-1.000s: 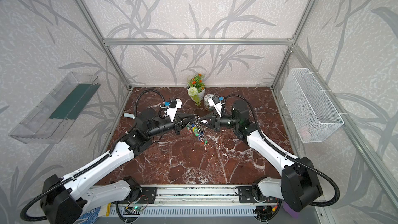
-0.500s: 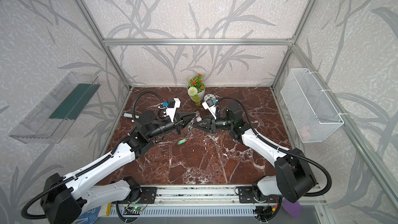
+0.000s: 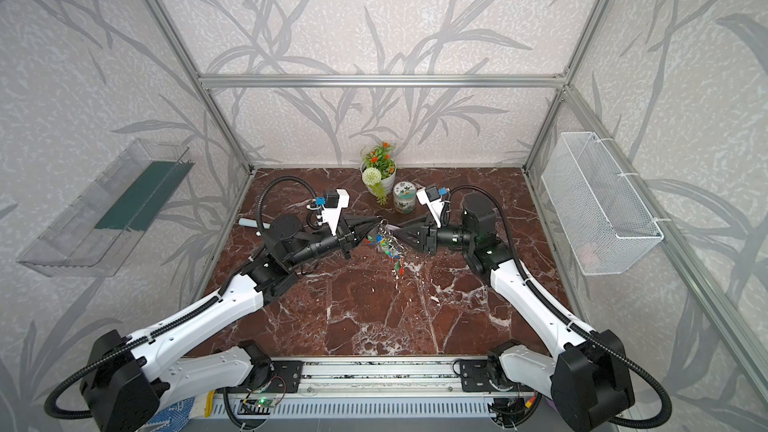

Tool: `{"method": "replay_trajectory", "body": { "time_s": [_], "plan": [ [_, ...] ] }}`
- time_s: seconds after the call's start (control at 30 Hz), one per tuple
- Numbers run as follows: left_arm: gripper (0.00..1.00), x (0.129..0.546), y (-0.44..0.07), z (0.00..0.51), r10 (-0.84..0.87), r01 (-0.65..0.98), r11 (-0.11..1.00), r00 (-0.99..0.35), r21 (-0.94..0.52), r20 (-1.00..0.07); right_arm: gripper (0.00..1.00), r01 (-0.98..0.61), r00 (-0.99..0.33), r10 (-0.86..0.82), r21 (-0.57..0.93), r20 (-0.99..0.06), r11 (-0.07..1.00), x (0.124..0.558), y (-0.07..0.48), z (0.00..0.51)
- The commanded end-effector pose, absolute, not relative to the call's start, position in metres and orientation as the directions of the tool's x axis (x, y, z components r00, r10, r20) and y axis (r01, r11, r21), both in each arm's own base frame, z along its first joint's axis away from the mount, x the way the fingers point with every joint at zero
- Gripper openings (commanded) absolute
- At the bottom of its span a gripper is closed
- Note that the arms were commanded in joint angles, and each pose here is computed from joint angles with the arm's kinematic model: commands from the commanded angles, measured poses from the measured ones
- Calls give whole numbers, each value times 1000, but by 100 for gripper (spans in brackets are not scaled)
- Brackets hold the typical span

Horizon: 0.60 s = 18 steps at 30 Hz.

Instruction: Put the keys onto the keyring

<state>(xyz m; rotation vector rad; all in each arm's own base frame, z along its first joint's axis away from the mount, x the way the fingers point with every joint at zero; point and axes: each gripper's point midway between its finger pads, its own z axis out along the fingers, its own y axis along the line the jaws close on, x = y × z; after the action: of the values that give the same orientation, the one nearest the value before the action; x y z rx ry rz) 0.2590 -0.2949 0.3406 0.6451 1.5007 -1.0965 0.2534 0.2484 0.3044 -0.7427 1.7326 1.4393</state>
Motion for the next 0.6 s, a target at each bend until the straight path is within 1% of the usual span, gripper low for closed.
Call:
{"method": "replay_trajectory", "body": {
  "time_s": [0.0, 0.3, 0.5, 0.57],
  "plan": [
    [0, 250, -296, 368, -233, 897, 367, -169, -247, -958, 43, -824, -517, 52, 513, -854, 241, 253, 236, 314],
    [0, 245, -296, 369, -229, 905, 347, -171, -245, -958, 48, -836, -446, 98, 453, -890, 310, 269, 222, 343],
    [0, 243, -297, 370, -228, 911, 333, -175, -245, -958, 48, -846, -455, 84, 460, -886, 268, 272, 236, 344],
    [0, 243, -298, 370, -227, 911, 329, -178, -247, -958, 45, -852, -459, 72, 461, -886, 247, 269, 242, 343]
  ]
}}
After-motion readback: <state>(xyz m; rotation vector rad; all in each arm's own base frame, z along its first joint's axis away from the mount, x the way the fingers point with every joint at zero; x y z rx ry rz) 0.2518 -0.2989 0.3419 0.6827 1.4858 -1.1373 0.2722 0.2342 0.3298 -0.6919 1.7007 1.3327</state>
